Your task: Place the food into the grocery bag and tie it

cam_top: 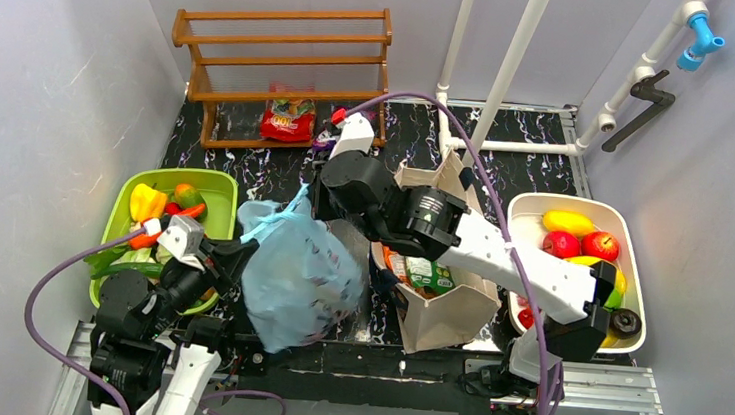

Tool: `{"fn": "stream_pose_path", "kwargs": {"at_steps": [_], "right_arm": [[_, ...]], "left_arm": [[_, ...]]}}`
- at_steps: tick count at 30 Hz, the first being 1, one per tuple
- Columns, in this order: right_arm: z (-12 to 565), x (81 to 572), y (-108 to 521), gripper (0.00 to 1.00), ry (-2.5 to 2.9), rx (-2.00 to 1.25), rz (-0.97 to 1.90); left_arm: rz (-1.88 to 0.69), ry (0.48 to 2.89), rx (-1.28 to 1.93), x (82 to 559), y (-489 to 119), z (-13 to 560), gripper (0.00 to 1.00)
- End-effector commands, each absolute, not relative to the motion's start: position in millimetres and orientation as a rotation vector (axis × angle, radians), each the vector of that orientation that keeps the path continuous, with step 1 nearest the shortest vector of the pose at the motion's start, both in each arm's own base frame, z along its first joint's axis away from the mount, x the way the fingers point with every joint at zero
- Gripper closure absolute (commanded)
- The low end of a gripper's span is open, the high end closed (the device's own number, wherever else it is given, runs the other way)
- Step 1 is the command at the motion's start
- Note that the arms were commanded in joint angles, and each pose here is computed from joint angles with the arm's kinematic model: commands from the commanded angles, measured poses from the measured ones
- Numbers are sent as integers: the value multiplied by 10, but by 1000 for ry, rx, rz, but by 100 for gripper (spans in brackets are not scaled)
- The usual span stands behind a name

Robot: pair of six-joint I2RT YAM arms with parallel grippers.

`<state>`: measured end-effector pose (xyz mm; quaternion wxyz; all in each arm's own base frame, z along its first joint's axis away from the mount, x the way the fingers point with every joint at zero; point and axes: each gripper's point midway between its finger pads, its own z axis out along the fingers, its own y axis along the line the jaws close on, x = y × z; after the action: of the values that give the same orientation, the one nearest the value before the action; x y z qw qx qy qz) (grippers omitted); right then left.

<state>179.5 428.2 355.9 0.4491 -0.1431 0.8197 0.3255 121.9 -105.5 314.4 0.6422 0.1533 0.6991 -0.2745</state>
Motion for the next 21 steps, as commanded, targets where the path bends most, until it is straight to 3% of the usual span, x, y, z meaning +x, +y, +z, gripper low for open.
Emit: {"fn": "stream_pose_path", "kwargs": {"at_steps": [1,8,21], "right_arm": [[3532,2250,3924,99,2001,-191,500],[3160,2720,3708,99,2099,-134,372],[2739,3706,3619,99,2187,-102,280]], "left_arm": [[-626,1664,349,1056,-1027,3004,100],[-516,1709,323,1002,-857,2943,100],[-702,1713,311,763,-1050,2979,100]]}}
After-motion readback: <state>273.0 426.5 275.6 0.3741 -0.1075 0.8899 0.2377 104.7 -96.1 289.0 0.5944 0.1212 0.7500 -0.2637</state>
